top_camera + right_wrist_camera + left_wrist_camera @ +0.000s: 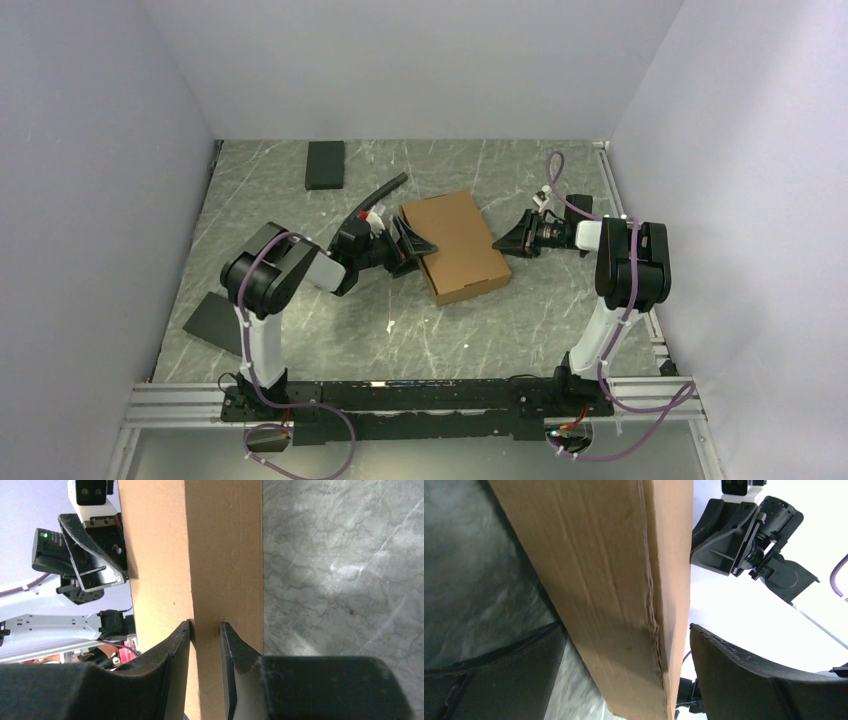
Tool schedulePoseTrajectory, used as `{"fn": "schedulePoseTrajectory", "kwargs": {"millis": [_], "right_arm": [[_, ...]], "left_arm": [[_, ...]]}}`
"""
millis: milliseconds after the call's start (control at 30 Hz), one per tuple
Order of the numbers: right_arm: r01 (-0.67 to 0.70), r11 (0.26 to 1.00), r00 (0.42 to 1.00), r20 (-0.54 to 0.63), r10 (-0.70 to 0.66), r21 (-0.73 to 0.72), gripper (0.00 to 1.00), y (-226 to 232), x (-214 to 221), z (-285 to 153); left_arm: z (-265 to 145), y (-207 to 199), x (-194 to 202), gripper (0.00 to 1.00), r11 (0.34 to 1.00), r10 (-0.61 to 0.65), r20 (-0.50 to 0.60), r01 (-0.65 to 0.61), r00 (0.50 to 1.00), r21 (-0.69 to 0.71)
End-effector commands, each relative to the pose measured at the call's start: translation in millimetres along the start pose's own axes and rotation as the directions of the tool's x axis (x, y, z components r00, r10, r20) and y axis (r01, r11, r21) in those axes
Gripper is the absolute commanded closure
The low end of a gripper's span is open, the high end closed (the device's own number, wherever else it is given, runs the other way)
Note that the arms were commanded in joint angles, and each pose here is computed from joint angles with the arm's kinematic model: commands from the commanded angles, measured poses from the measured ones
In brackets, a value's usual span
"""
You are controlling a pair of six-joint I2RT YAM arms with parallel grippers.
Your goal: Fold the paper box
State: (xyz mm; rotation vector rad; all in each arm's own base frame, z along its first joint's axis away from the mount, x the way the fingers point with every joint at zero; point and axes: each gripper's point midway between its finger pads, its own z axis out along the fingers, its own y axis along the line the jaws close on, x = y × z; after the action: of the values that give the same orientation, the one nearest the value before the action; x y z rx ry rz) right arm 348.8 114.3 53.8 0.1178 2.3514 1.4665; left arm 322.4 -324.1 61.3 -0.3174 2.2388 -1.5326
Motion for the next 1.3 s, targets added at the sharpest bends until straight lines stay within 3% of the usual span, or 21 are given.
{"fn": "schedulePoseTrajectory", "kwargs": {"millis": [0,133,267,433,533,767,833,1000,1100,1267], "right_arm": [[-0.039,0.978,0.999,0.014,0.037,0.204,0.71,-54.2,8.1,-0.6],[-0.042,0.977,0.999,0.009,0.041,0.209,0.71,-56.6,9.6,-0.1],[-0.017,0.984,1.000,-0.002,0.017,0.179,0.67,-49.0,7.3,0.5],[0.065,0.992,0.998,-0.027,-0.062,0.105,0.36,-24.3,-2.3,-4.8],[0.181,0.980,0.983,-0.005,-0.182,0.087,0.20,3.1,-17.1,-19.1],[0.374,0.909,0.914,0.095,-0.395,0.186,0.11,37.1,-44.4,-83.2],[0.413,0.882,0.885,0.127,-0.447,0.226,0.11,46.5,-49.5,-99.6],[0.468,0.832,0.830,0.175,-0.530,0.298,0.10,64.7,-56.5,-118.5],[0.476,0.826,0.820,0.186,-0.541,0.302,0.10,69.2,-57.7,-121.8],[0.474,0.829,0.821,0.190,-0.538,0.297,0.10,69.6,-57.6,-123.3]], "left_arm": [[13.9,-15.1,-9.0,0.02,0.996,-0.027,0.031,0.024,0.999,0.089],[15.1,-22.5,-13.4,0.05,0.990,-0.038,0.054,0.030,0.998,0.137],[14.1,-27.0,-16.9,0.21,0.992,-0.031,0.063,0.024,0.998,0.123],[9.0,-22.8,-19.1,0.35,0.999,0.012,0.074,-0.015,0.997,0.034],[3.2,-20.4,-19.4,0.43,0.998,0.061,0.072,-0.060,0.995,-0.025],[-32.9,-36.0,-44.2,0.54,0.944,0.266,0.063,-0.247,0.962,-0.219],[-49.2,-48.4,-59.0,0.56,0.890,0.364,0.030,-0.338,0.931,-0.307],[-95.3,-86.2,-105.2,0.63,0.645,0.600,-0.101,-0.555,0.794,-0.525],[-103.9,-115.1,-126.0,0.64,0.507,0.695,-0.179,-0.651,0.696,-0.565],[-84.3,-121.8,-127.9,0.70,0.293,0.752,-0.356,-0.765,0.555,-0.574]]}}
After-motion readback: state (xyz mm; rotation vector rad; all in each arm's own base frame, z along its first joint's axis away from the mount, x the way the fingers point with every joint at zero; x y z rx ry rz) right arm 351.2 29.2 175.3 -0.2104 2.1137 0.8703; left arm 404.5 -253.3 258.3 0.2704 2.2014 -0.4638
